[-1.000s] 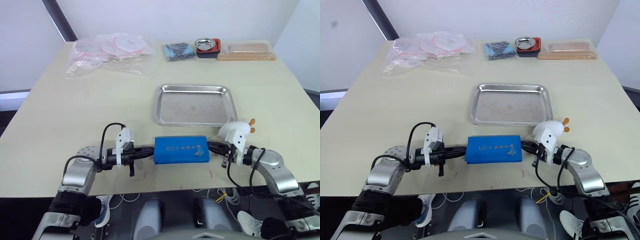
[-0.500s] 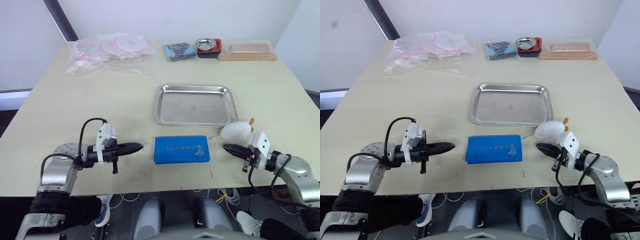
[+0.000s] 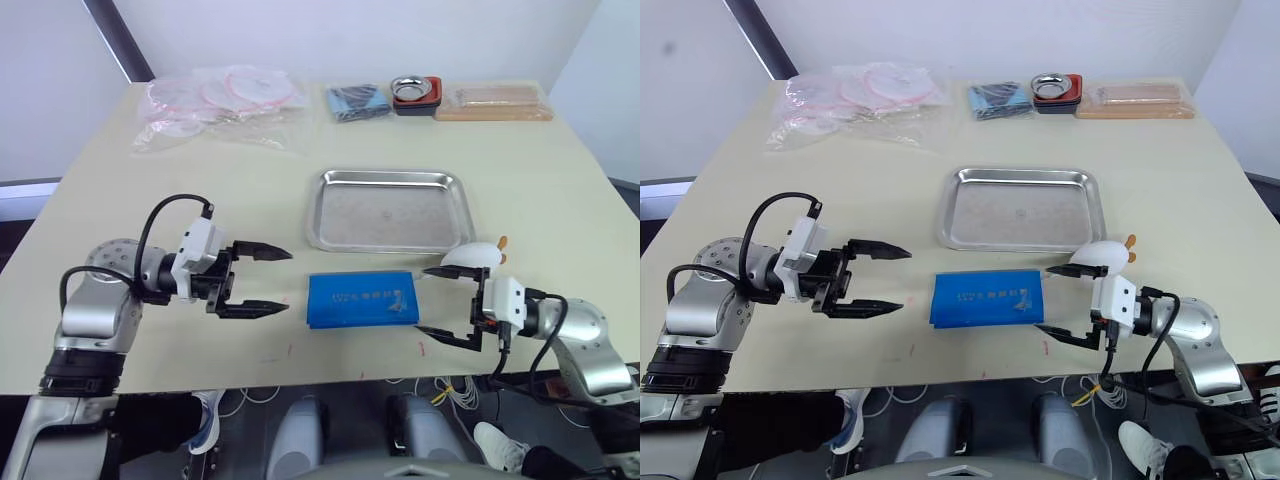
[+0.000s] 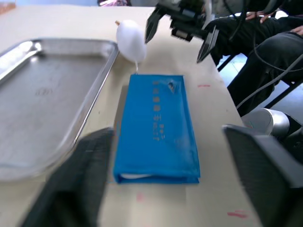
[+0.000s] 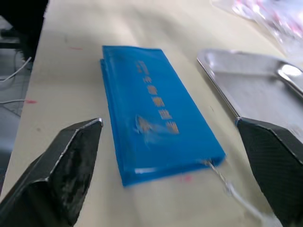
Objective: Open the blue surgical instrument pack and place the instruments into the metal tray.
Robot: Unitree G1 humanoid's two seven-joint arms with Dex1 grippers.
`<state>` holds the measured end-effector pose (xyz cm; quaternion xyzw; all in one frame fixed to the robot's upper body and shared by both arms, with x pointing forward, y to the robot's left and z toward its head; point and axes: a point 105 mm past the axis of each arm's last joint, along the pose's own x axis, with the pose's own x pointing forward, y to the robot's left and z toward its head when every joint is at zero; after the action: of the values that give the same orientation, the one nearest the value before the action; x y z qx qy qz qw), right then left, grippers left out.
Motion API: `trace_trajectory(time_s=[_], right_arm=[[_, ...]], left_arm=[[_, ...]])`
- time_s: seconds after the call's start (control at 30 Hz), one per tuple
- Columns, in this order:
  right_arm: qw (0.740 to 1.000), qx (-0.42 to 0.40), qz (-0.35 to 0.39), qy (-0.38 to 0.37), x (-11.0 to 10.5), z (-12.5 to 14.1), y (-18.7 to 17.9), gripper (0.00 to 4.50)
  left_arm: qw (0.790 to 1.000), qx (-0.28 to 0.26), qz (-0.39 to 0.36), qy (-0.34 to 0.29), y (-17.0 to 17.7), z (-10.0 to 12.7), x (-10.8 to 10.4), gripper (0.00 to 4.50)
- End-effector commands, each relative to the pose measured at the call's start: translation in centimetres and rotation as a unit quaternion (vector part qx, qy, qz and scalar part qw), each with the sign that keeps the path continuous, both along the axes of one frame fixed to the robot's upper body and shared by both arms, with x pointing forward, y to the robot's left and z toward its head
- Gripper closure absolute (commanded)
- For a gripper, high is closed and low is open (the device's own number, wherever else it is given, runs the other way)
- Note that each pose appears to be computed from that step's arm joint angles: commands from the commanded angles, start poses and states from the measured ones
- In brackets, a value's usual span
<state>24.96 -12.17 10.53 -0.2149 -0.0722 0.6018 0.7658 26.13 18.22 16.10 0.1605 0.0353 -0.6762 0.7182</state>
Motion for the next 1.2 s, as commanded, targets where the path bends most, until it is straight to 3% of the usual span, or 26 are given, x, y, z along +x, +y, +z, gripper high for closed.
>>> trace_trajectory(time_s=[0.03,0.4,0.47,0.53,0.7,0.8,1.07,1.2], right_arm=[[0.999,-0.016,0.026,-0.041,0.1,0.0,0.7,0.0],[0.992,-0.057,0.066,-0.088,2.1,-2.6,2.2,0.0],[0.992,-0.057,0.065,-0.088,2.3,-2.8,2.2,0.56],[0.992,-0.053,0.066,-0.09,2.5,-2.8,2.2,0.81],[0.992,-0.048,0.067,-0.092,2.7,-2.8,2.2,3.31],[0.992,-0.048,0.068,-0.092,2.7,-2.9,2.2,4.41],[0.992,-0.033,0.074,-0.091,2.1,-1.7,2.3,4.41],[0.996,-0.016,0.081,-0.04,1.1,0.0,2.5,4.41]], left_arm=[[0.999,0.007,-0.045,-0.017,-0.5,0.9,-1.0,0.06],[0.998,0.006,-0.057,-0.012,-0.7,0.8,-2.5,0.06],[0.998,0.008,-0.058,-0.011,-0.7,0.8,-2.5,0.0],[0.998,0.01,-0.058,-0.012,-0.7,0.8,-2.6,0.0],[0.998,0.012,-0.06,-0.011,-0.6,0.8,-2.7,0.0],[0.998,0.012,-0.059,-0.018,-0.6,0.8,-2.7,0.0],[0.998,0.004,-0.052,-0.022,-0.7,0.8,-2.4,0.0],[0.999,0.008,-0.049,-0.022,-0.5,0.2,-2.4,0.0]])
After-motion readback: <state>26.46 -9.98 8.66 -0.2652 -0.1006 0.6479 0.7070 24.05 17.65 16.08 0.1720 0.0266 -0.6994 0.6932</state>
